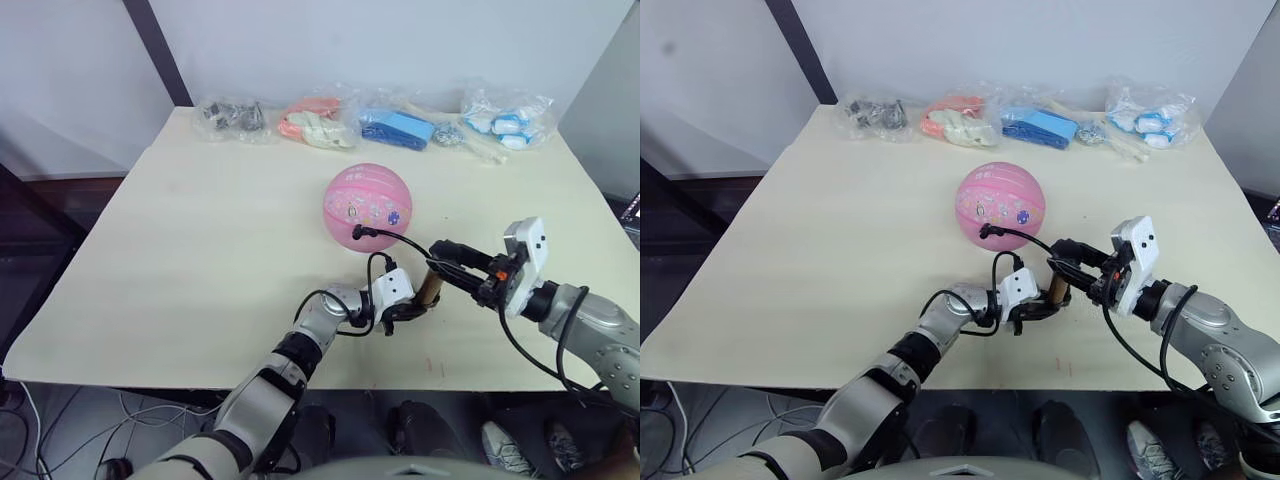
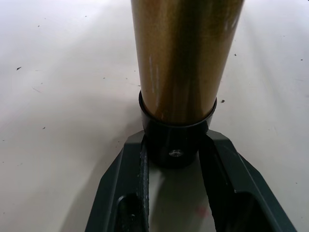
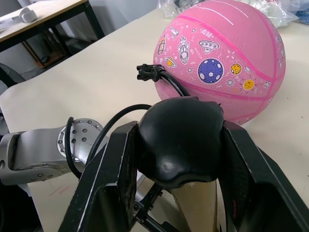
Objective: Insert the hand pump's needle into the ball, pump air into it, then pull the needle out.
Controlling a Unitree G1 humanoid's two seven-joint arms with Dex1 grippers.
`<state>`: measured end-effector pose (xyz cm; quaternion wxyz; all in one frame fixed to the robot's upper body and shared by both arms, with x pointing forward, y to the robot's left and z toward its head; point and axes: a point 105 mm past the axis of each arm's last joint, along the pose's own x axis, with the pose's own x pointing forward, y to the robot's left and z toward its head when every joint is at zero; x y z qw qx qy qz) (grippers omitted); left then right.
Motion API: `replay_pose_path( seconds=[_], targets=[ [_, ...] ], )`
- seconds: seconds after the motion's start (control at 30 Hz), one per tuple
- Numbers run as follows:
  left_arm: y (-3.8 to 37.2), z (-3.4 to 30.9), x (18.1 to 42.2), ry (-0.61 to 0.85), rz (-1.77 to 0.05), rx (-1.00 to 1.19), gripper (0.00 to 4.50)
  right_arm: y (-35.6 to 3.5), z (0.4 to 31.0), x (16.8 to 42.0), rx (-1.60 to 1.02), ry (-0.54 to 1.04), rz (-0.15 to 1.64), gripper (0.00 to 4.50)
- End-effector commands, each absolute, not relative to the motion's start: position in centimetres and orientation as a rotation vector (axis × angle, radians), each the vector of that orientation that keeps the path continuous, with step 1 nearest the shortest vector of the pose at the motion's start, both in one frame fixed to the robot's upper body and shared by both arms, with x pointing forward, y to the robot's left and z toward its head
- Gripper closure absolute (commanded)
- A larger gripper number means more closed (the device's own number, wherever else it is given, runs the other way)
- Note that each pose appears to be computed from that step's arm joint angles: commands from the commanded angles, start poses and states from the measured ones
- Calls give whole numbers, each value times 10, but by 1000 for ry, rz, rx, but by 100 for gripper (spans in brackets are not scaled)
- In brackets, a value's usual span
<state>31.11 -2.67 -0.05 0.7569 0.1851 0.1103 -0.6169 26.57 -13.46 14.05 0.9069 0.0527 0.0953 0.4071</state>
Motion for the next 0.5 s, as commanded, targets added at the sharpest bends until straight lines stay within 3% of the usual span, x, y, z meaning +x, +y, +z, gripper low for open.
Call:
replay_pose_path(
  seconds=[0.03,0.27,0.5],
  targets=[
    [-8,-40,293,415,-1365,436,348,-150,139,270,102,276,791,278],
    [-10,-40,292,410,-1367,433,348,-159,230,271,81,78,825,278],
    [-10,-40,291,410,-1370,431,348,-167,298,257,62,-34,854,278]
  ],
)
